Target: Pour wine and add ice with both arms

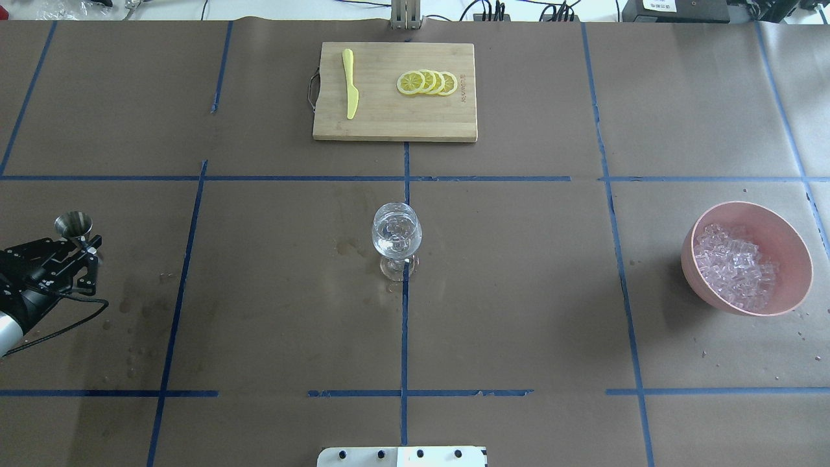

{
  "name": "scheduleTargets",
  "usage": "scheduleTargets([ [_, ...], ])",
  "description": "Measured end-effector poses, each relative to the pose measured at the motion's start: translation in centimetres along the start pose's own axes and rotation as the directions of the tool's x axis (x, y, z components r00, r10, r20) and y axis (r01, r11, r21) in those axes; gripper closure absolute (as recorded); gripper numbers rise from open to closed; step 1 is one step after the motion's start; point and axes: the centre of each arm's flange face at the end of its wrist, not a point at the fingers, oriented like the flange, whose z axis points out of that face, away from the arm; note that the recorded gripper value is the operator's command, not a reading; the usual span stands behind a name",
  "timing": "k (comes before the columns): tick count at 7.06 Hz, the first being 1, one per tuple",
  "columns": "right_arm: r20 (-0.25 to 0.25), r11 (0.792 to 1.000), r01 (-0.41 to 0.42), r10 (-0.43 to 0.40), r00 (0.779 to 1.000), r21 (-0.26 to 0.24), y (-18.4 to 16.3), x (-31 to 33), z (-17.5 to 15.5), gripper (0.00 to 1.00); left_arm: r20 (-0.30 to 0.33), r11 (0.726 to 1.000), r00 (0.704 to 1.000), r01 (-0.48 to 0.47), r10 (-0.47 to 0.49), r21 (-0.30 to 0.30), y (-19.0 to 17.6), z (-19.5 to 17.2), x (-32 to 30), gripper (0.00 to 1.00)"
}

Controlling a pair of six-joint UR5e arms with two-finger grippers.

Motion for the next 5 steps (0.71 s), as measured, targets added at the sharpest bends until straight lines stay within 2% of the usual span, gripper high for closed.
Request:
scheduleTargets([
  [3, 0.0, 1.0, 0.0, 0.0, 1.0, -0.004, 0.0, 0.0, 0.1, 0.0, -0.042, 0.987, 0.986, 0.158, -0.16, -0.03, 1.2, -0.5, 1.8, 1.0],
  [5, 0.0, 1.0, 0.0, 0.0, 1.0, -0.005, 0.0, 0.0, 0.2, 0.0, -0.023, 0.976, 0.976, 0.218, -0.217, 0.012, 1.5, -0.6, 2.3, 1.0],
])
